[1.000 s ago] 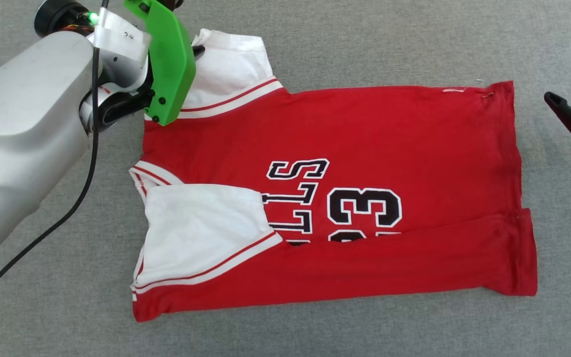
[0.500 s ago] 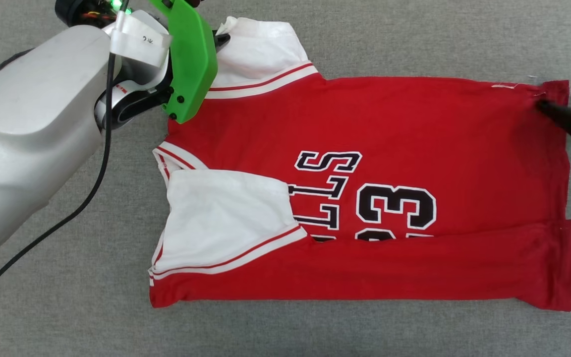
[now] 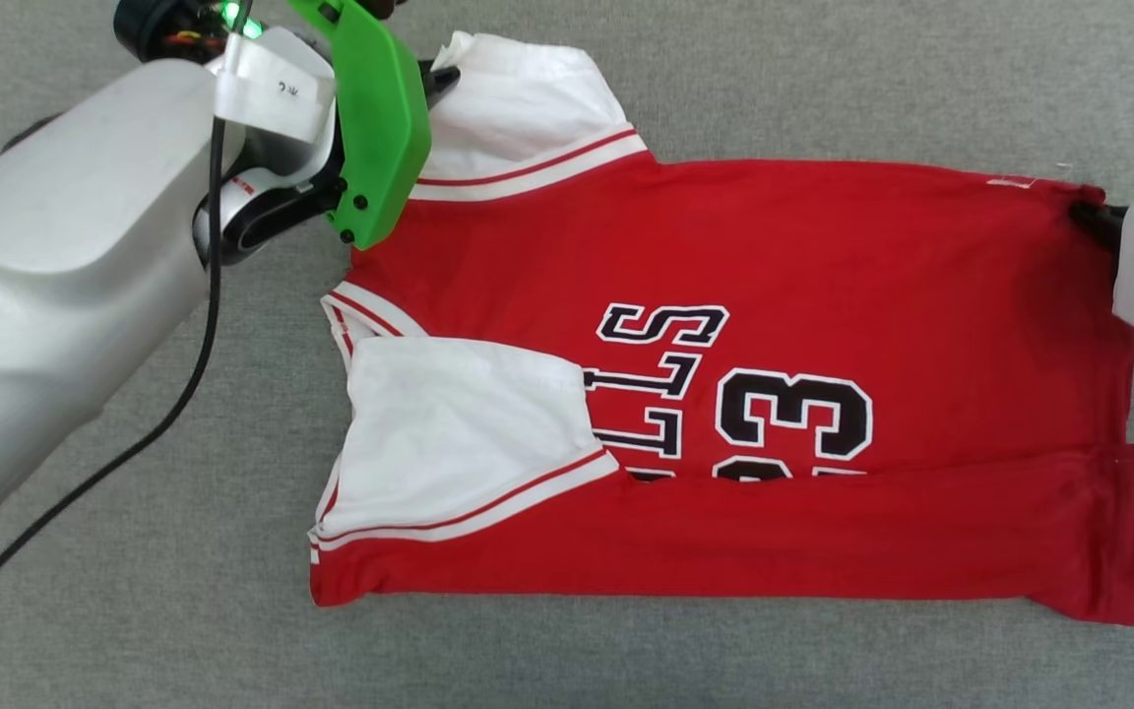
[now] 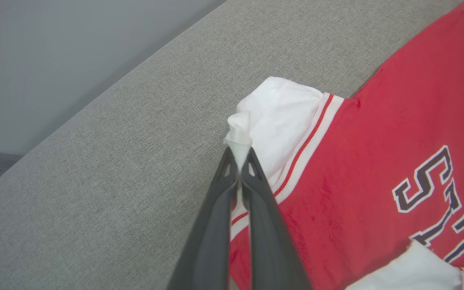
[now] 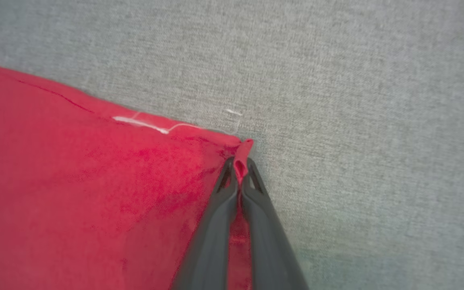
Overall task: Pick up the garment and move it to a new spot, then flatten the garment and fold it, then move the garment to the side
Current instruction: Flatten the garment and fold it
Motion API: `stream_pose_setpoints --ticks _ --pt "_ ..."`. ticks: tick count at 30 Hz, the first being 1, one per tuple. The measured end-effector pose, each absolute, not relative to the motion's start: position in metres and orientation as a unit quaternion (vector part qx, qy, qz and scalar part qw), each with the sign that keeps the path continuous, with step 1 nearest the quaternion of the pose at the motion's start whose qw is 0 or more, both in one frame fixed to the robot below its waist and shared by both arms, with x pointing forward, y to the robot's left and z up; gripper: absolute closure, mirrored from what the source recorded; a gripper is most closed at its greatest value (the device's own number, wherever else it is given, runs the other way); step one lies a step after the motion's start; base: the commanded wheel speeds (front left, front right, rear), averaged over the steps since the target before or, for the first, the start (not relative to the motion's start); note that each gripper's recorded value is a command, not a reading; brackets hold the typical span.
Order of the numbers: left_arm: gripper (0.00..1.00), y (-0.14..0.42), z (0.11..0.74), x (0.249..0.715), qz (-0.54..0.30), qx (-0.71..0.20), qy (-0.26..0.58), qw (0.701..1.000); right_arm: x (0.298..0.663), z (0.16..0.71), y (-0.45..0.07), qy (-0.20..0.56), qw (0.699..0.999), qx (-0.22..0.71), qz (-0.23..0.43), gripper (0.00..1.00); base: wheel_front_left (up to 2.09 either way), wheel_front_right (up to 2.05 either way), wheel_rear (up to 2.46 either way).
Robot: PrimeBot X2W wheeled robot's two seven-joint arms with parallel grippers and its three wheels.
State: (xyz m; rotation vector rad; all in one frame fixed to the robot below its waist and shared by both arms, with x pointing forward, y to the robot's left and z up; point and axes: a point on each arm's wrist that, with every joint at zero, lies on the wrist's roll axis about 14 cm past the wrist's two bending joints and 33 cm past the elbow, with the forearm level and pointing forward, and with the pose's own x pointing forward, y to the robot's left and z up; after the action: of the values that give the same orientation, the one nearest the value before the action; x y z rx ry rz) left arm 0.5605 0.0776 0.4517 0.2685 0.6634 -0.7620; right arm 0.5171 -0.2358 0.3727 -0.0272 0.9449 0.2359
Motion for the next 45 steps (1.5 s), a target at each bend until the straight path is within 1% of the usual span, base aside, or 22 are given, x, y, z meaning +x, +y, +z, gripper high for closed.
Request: stream_pose_setpoints --ticks 6,12,21,24,32,38,43,44,45 --pt "1.0 0.079 0.469 0.543 -0.361 0.119 0.297 0.876 0.502 0.395 -0.232 0.4 0.907 -0.021 0.132 1.0 0.0 0.0 0.0" --pt "1.0 0.085 0.48 0.51 -0.363 0.108 0.284 0.881 0.481 0.423 -0.226 0.342 0.927 -0.017 0.153 1.0 0.0 0.0 0.0" --pt "1.0 0.106 0.48 0.456 -0.345 0.09 0.281 0.891 0.442 0.443 -0.226 0.305 0.938 -0.013 0.166 1.0 0.0 0.0 0.0" --pt "1.0 0.111 0.473 0.434 -0.34 0.077 0.289 0.892 0.427 0.443 -0.224 0.302 0.938 -0.009 0.17 1.0 0.0 0.0 0.0" --pt "1.0 0.116 0.438 0.378 -0.329 0.044 0.335 0.882 0.388 0.428 -0.222 0.319 0.933 0.024 0.168 1.0 0.0 0.0 0.0" --pt "1.0 0.12 0.411 0.356 -0.317 0.027 0.372 0.872 0.364 0.407 -0.222 0.346 0.923 0.055 0.157 1.0 0.0 0.0 0.0" --pt "1.0 0.124 0.395 0.349 -0.304 0.019 0.391 0.869 0.354 0.395 -0.217 0.363 0.917 0.074 0.152 1.0 0.0 0.0 0.0" --pt "0.88 0.123 0.394 0.349 -0.301 0.016 0.388 0.871 0.353 0.394 -0.217 0.363 0.916 0.075 0.151 0.94 0.0 0.0 0.0" --pt "0.0 0.124 0.395 0.351 -0.296 0.012 0.381 0.876 0.353 0.394 -0.216 0.362 0.917 0.076 0.151 0.61 0.0 0.0 0.0"
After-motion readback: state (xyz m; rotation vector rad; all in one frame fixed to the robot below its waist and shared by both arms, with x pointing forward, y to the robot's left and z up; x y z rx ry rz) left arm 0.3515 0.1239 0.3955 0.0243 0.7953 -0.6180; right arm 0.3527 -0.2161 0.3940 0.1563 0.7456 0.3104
